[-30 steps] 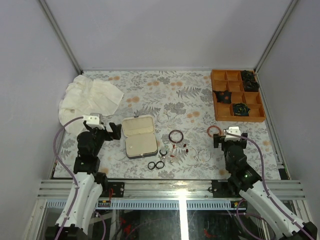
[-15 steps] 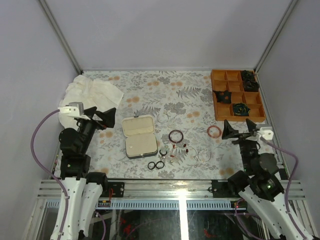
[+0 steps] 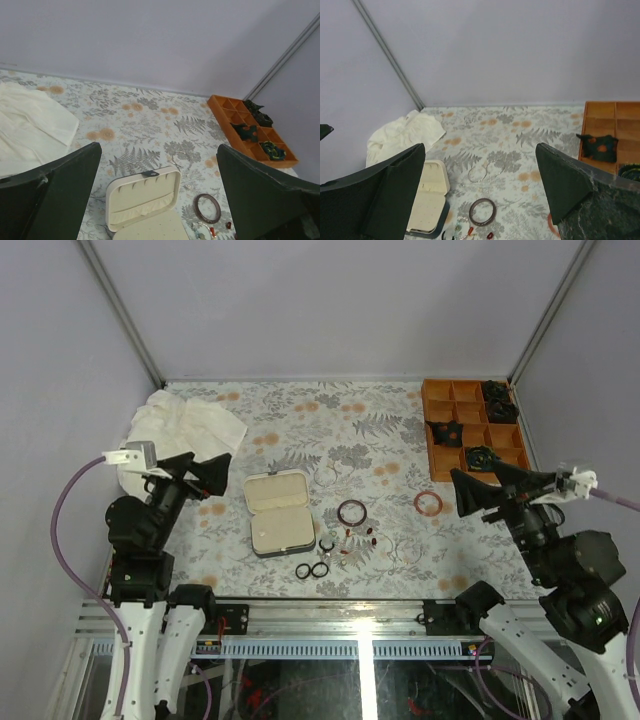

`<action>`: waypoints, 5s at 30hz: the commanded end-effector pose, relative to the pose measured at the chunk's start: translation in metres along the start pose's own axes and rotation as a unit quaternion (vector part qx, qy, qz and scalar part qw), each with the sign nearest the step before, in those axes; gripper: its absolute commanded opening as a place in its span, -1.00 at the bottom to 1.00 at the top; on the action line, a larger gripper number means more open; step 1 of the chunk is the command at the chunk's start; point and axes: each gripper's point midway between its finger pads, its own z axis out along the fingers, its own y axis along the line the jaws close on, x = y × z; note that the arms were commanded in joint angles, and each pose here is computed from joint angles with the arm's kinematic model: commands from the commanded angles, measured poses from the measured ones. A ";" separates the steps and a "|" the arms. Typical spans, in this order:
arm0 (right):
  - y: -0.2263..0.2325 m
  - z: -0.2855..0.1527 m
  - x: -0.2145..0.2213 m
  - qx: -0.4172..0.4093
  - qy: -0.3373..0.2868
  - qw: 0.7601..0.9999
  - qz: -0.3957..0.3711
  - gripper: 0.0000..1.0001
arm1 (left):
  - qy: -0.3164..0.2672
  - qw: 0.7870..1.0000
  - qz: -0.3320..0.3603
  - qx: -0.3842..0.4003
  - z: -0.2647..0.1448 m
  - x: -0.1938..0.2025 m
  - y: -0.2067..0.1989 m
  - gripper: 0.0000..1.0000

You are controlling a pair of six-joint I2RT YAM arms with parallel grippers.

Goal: Organize the mixed jewelry
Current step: Pick up the jewelry from the center of the board.

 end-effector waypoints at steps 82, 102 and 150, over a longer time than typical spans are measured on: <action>0.026 0.144 0.359 -0.019 0.525 0.848 0.066 0.04 | 0.235 0.951 -0.134 -0.152 0.022 0.102 0.054 1.00; 0.009 0.096 0.368 -0.001 0.557 0.830 0.033 -0.09 | 0.249 0.950 -0.137 -0.131 0.028 0.109 0.051 1.00; -0.010 -0.055 0.361 0.155 0.579 0.797 0.075 -0.24 | 0.253 0.950 -0.148 -0.111 0.028 0.112 0.047 1.00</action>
